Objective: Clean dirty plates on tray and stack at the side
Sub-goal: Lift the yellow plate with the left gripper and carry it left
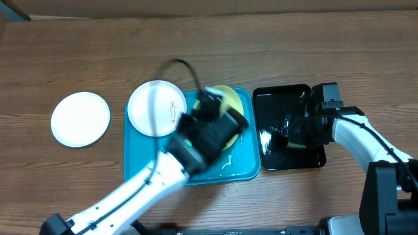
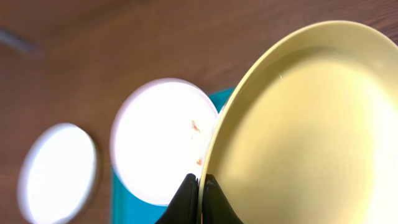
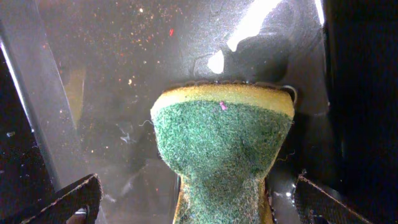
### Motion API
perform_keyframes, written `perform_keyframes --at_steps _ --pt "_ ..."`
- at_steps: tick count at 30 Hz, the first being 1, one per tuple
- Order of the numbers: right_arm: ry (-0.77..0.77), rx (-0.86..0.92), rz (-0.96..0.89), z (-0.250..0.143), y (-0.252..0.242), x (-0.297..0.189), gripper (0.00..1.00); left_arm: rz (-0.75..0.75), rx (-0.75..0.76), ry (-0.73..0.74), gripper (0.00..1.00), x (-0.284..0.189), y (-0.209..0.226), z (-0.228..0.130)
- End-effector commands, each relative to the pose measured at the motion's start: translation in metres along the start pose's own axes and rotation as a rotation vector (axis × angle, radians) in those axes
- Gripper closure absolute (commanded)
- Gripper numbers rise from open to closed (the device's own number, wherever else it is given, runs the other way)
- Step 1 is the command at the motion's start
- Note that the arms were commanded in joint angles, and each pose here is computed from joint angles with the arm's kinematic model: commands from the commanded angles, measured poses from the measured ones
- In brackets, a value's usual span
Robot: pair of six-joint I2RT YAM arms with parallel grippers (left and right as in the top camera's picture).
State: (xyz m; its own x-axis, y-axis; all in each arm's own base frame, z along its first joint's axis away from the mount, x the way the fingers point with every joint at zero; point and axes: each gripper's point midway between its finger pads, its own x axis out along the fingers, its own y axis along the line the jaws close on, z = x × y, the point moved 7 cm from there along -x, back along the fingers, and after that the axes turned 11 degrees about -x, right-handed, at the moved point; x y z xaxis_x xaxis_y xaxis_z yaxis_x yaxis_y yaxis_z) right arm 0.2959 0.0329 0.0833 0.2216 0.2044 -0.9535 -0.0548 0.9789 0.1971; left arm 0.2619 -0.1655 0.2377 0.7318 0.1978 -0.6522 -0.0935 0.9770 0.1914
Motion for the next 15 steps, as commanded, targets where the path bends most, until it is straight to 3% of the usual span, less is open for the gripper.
perform_keyframes --at_steps 1,8,15 --pt "-0.001 -0.003 -0.006 0.000 0.000 0.000 0.00 -0.213 -0.241 0.152 0.96 0.010 0.025 0.025" --pt "-0.001 -0.003 -0.006 0.000 0.000 0.000 0.00 -0.144 -0.626 0.251 0.96 0.061 0.137 0.037" --pt "-0.001 -0.003 -0.006 0.000 0.000 0.000 0.00 0.063 -0.987 0.291 0.96 0.088 0.268 0.004"
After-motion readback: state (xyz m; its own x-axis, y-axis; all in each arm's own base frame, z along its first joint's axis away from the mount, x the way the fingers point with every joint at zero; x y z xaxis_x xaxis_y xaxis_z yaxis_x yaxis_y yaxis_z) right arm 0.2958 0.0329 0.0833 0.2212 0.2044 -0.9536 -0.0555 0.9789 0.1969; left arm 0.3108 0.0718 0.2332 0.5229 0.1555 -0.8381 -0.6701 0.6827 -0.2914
